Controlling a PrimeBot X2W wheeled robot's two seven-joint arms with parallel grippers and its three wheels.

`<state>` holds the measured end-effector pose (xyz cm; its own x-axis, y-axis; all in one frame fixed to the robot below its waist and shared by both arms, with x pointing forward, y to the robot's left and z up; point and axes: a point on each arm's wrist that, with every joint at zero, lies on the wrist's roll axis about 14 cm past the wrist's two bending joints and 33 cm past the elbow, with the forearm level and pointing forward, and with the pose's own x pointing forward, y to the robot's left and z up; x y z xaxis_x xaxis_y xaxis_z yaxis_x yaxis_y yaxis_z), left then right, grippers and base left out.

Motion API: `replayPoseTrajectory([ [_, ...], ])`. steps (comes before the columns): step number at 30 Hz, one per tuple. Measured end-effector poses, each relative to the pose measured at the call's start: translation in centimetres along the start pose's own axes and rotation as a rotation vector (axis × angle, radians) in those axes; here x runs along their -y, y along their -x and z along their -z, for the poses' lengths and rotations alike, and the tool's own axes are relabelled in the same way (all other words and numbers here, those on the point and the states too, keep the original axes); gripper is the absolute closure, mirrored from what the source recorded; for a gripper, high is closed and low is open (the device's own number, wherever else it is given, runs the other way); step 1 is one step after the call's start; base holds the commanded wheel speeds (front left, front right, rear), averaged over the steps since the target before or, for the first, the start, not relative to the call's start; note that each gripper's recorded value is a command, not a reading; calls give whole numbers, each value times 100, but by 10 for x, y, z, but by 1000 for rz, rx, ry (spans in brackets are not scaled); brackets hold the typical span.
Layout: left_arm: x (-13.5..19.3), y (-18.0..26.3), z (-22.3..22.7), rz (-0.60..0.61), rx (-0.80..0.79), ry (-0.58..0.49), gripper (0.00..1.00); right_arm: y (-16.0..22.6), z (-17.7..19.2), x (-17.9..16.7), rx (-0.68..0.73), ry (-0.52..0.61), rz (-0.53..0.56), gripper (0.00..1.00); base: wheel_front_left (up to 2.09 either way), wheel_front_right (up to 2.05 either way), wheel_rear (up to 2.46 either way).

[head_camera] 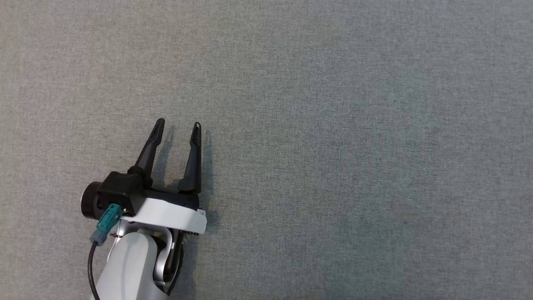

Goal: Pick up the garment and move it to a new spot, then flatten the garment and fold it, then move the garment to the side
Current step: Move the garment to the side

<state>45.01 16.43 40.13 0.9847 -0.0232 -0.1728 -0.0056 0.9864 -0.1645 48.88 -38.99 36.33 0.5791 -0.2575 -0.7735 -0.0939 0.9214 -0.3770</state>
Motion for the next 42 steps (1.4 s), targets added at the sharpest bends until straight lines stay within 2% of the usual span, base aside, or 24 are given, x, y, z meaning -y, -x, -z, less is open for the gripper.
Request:
replayPoseTrajectory([
  [11, 7, 4, -9, 20, 20, -4, 0, 15, -4, 10, 4, -13, 47, 0, 0, 0, 0],
  [22, 18, 20, -32, 36, 76, 5, 0, 62, -25, 48, 60, -5, 145, 0, 0, 0, 0],
  [26, 20, 26, -41, 34, 99, 8, 0, 78, -35, 50, 101, 21, 152, 0, 0, 0, 0],
  [29, 19, 37, -46, 26, 110, 8, 0, 102, -74, 40, 260, 36, 130, 0, 0, 0, 0],
  [35, 22, 51, -61, 33, 156, -14, 0, 150, -136, -17, 573, -21, -27, 0, 0, 0, 0],
  [42, 27, 62, -83, 48, 222, -42, 0, 207, -172, -72, 895, -82, -177, 0, 0, 0, 0],
])
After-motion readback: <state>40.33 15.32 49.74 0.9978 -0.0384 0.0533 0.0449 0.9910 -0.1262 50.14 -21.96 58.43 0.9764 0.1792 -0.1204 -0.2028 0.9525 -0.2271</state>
